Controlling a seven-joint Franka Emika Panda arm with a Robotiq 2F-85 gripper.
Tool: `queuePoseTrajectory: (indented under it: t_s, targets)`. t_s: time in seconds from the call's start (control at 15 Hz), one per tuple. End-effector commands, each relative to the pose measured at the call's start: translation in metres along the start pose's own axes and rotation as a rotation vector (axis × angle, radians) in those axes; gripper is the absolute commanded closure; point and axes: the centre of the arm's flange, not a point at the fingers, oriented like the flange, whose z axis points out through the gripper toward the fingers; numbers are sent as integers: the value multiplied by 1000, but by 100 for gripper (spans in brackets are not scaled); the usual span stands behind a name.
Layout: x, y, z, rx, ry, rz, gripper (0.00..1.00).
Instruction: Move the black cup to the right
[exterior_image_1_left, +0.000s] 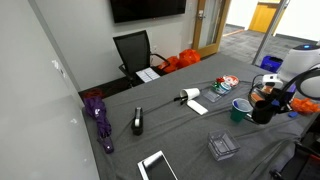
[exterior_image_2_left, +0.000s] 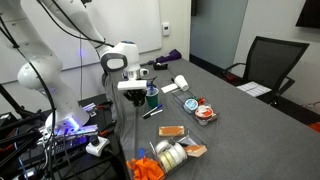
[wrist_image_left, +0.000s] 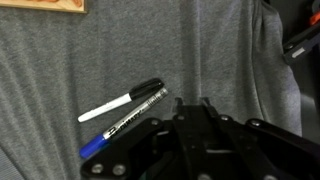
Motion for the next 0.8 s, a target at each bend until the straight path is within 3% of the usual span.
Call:
queuePoseTrajectory:
  t_s: [0.0, 0.27, 0.33, 0.73]
  targets:
    - [-20, -6, 13, -14, -11, -59, 95]
    - [-45, -9, 15, -22, -5, -110, 95]
    - [-25, 2, 15, 10, -13, -72, 81]
    - [-36, 3, 15, 5, -10, -84, 81]
